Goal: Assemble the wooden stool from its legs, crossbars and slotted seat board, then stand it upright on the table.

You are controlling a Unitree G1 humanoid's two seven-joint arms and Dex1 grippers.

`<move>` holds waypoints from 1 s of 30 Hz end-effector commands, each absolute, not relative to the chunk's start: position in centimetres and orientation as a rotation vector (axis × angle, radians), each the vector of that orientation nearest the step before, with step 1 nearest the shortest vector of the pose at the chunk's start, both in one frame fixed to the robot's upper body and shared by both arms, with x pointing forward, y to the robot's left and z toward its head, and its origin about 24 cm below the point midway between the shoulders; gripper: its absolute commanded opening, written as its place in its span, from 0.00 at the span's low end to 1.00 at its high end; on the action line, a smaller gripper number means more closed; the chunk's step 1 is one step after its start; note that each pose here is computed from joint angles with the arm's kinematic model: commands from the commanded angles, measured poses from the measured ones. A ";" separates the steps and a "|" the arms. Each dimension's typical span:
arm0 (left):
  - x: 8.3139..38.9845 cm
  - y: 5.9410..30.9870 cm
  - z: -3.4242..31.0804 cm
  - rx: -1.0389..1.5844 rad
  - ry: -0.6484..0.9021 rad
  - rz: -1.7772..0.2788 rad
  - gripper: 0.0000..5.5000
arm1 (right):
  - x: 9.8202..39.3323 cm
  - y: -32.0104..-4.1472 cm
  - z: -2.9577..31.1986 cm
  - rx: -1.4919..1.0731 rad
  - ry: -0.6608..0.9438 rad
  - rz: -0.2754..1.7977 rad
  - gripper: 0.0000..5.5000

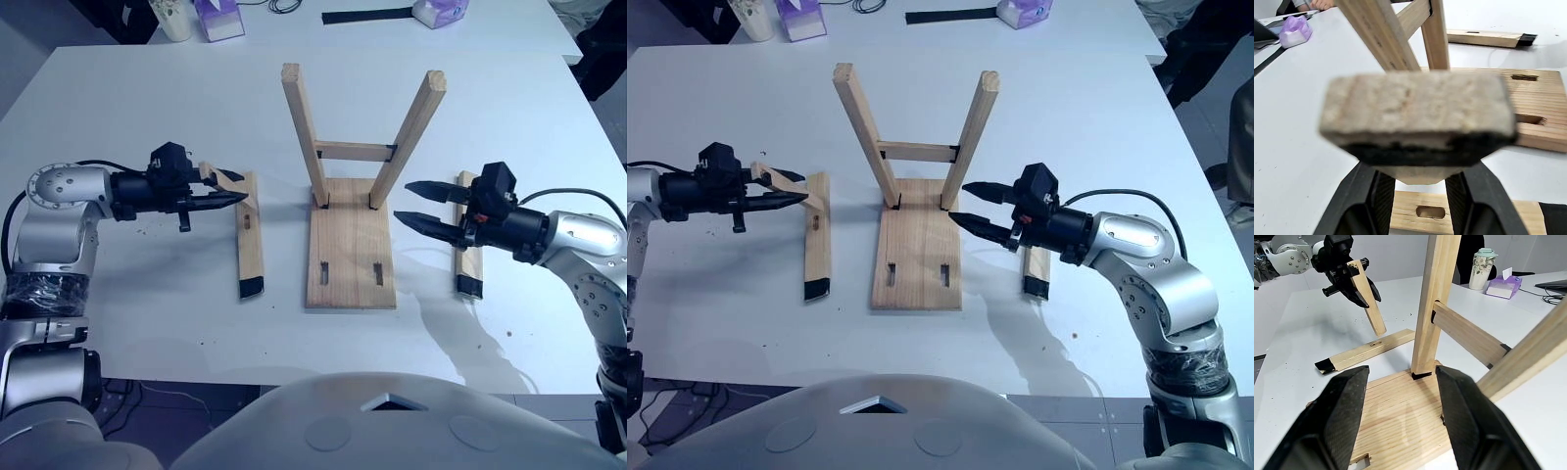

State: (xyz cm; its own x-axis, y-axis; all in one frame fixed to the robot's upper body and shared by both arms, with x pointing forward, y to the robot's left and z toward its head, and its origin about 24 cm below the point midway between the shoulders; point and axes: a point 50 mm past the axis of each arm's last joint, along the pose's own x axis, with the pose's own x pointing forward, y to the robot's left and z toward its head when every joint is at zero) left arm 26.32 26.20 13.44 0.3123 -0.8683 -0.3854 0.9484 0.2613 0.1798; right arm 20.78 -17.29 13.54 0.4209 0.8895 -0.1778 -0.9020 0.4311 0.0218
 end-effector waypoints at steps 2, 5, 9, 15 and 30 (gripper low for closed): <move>26.6 26.7 12.7 0.473 0.301 -1.293 0.24 | 20.5 -16.9 13.3 -0.089 0.167 1.117 0.46; 27.0 27.2 12.6 0.492 0.307 -1.283 0.24 | 20.6 -16.9 13.3 -0.091 0.167 1.118 0.46; 27.0 27.6 12.2 0.512 0.312 -1.274 0.24 | 20.7 -16.9 13.2 -0.096 0.168 1.123 0.46; 26.5 27.2 11.6 0.515 0.312 -1.299 0.24 | 20.8 -17.0 13.3 -0.104 0.170 1.130 0.46; 25.6 27.0 9.6 0.553 0.459 -1.382 0.24 | 20.7 -16.9 13.2 -0.104 0.169 1.127 0.46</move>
State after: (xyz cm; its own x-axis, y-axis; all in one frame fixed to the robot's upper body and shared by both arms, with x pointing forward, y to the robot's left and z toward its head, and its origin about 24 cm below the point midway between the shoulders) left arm 26.20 26.86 10.83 0.1982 -0.8151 -0.5444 0.9751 0.1078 0.1937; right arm 20.64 -16.92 13.05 0.4164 0.8897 -0.1870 -0.9038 0.4274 0.0209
